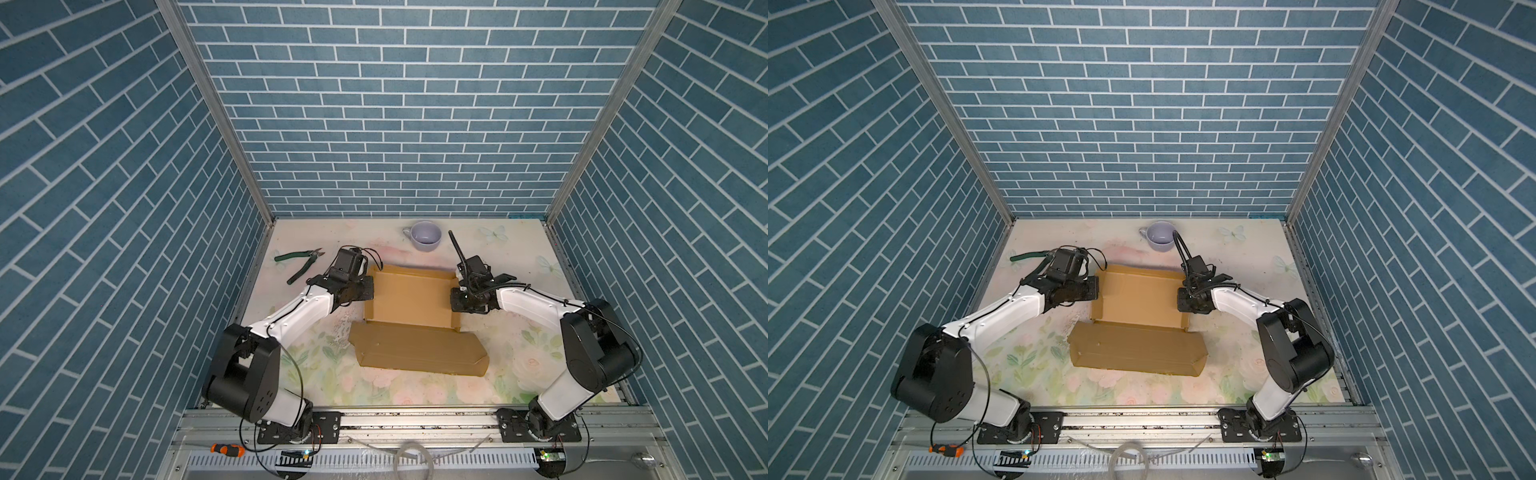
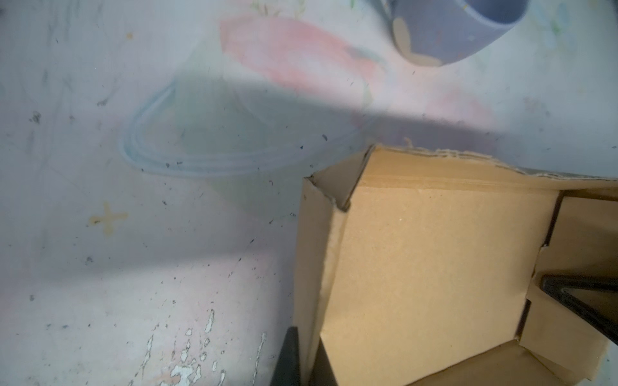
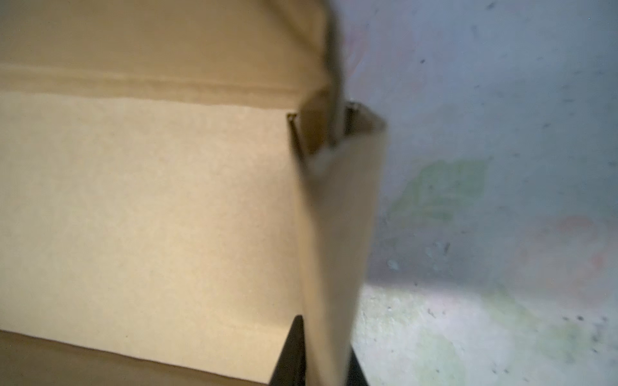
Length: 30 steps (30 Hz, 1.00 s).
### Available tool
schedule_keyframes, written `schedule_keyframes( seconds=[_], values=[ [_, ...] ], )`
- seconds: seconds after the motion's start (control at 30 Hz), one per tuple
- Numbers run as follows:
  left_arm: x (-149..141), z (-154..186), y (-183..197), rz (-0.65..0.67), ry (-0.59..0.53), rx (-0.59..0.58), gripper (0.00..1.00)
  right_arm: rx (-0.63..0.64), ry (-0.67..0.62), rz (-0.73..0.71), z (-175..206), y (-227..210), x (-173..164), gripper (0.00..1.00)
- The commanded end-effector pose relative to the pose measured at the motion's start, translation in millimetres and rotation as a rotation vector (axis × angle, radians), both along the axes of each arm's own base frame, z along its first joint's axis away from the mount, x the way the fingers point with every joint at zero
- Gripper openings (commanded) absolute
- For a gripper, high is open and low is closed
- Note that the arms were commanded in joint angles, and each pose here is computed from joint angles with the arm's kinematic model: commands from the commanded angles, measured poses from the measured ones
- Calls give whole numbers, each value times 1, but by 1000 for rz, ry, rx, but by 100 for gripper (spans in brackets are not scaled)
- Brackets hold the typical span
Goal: Assemble paper box
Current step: Press the paper box at the center of the table.
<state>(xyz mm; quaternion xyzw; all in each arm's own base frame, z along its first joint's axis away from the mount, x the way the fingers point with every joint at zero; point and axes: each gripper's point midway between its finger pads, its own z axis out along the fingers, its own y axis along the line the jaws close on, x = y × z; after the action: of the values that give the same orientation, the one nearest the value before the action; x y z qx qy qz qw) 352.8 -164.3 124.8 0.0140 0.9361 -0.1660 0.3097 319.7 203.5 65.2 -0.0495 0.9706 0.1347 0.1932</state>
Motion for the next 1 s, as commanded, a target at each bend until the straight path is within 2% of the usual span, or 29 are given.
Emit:
schedule_keyframes(
  seconds=[0.0, 0.07, 0.17, 0.47, 0.57, 0.63, 0.67, 0.73, 0.93, 0.97],
  values=[
    [10, 37, -10, 0, -166, -84, 0, -81, -99, -11, 19, -14, 8, 4],
    [8, 41, -10, 6, -186, -93, 0, -117, -141, -12, 25, -17, 10, 0],
    [3, 41, -12, 8, -186, -112, 0, -168, -180, -18, 29, -21, 14, 0],
    [-1, 29, -24, 8, -141, -125, 0, -339, -161, -14, 14, -31, 18, 0],
    [0, 19, -23, 15, -113, -107, 0, -385, -166, -13, 12, -32, 21, 7],
    [0, 15, -23, 19, -102, -99, 0, -404, -166, -10, 12, -31, 22, 8],
    [0, 13, -23, 18, -95, -96, 0, -431, -163, -7, 10, -32, 22, 8],
    [0, 10, -23, 19, -85, -95, 0, -474, -156, -1, 7, -34, 21, 1],
    [-2, 6, -23, 24, -69, -101, 0, -504, -148, -3, 4, -31, 23, 0],
    [-2, 4, -23, 25, -66, -101, 0, -502, -142, -4, 3, -31, 22, 7]
  ],
)
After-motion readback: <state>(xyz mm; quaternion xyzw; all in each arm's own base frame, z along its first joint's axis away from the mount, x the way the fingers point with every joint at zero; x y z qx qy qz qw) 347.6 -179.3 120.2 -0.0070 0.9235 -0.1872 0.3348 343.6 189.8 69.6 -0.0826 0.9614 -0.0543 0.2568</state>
